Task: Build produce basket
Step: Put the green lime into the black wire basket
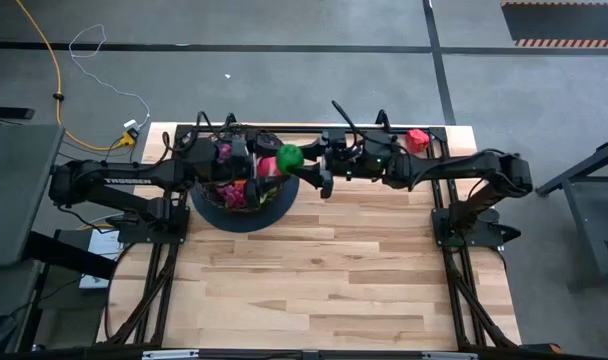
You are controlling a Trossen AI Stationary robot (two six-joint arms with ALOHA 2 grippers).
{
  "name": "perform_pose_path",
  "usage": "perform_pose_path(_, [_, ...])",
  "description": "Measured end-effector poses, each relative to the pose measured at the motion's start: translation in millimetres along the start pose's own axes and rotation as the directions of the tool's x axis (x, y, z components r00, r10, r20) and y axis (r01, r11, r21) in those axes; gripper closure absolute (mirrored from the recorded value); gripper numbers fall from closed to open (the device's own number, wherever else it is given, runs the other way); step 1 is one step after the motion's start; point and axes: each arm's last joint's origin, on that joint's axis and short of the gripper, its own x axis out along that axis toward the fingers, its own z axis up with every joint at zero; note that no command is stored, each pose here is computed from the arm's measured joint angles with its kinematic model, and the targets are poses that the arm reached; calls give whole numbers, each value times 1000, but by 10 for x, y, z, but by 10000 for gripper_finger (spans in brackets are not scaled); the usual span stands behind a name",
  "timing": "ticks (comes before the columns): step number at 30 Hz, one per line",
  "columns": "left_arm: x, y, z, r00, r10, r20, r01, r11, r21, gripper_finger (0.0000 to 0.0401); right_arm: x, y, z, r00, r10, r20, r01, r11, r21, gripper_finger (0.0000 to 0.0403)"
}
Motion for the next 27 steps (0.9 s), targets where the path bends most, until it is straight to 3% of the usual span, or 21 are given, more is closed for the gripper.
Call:
perform_pose_path(15, [44,-11,-59,1000,-6,-28,6,1000,2,72,93,-29,-77,998,51,27,-52,998,42,136])
perform_pose_path(27, [43,-10,-64,999,-3,-33,2,999,-33,180,93,-36,-85,999,45,17,-46,997,66,116])
